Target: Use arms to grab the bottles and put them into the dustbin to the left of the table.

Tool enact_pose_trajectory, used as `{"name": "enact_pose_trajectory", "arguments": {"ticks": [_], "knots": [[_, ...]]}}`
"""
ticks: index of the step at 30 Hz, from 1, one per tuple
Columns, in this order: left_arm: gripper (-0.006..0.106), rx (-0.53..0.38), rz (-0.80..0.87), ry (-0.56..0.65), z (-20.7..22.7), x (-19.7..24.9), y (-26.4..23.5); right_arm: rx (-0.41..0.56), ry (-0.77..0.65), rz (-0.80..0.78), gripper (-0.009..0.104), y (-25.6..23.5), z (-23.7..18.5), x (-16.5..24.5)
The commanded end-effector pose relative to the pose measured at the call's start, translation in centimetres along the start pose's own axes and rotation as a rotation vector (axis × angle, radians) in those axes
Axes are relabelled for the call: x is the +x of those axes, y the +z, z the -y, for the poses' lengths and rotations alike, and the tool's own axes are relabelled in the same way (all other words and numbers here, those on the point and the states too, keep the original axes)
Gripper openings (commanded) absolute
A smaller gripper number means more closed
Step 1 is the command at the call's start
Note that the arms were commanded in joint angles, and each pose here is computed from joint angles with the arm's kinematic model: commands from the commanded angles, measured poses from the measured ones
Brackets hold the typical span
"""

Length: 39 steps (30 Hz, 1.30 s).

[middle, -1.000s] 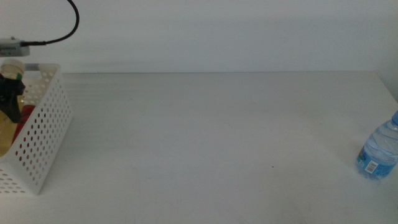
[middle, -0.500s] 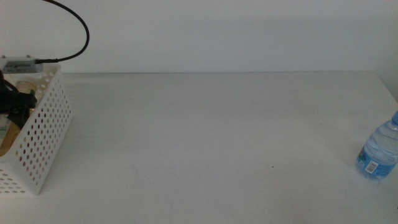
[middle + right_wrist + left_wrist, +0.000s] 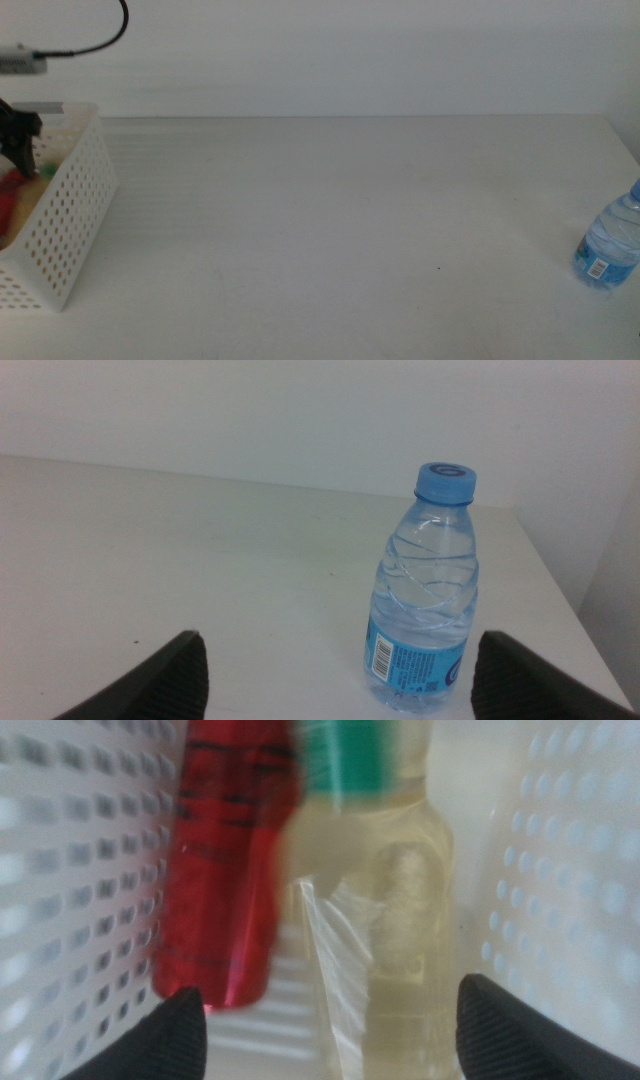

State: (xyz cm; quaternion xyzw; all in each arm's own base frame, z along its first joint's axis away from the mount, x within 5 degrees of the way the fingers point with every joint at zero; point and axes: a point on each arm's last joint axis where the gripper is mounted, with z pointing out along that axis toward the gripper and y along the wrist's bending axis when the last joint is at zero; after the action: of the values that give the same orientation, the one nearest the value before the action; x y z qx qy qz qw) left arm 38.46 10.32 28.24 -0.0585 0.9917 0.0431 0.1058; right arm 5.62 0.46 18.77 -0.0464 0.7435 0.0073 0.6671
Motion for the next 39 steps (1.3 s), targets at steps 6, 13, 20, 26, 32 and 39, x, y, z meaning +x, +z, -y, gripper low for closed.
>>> {"name": "enact_pose_trajectory", "arguments": {"ticks": [6, 13, 20, 26, 32, 39], "knots": [[0.073, 0.002, 0.148, 0.028, 2.2, 1.9, -8.4, 0.017, -0.015, 0.112, 0.07, -0.3, 0.1, -1.1], [0.069, 0.089, 0.467, 0.125, 7.3, 4.6, -15.5, 0.017, -0.015, 0.112, 0.07, -0.3, 0.1, -1.1], [0.066, 0.232, 0.796, 0.255, 12.1, 9.8, -18.9, 0.017, -0.015, 0.112, 0.07, -0.3, 0.1, -1.1], [0.066, 0.319, 0.945, 0.374, 14.0, 15.4, -19.4, 0.017, -0.015, 0.112, 0.07, -0.3, 0.1, -1.1], [0.066, 0.45, 0.877, 0.401, 14.2, 19.9, -18.9, 0.017, -0.015, 0.112, 0.07, -0.3, 0.1, -1.1], [0.069, 0.51, 0.682, 0.519, 15.1, 23.1, -16.6, 0.017, -0.015, 0.112, 0.07, -0.3, 0.1, -1.1]]}}
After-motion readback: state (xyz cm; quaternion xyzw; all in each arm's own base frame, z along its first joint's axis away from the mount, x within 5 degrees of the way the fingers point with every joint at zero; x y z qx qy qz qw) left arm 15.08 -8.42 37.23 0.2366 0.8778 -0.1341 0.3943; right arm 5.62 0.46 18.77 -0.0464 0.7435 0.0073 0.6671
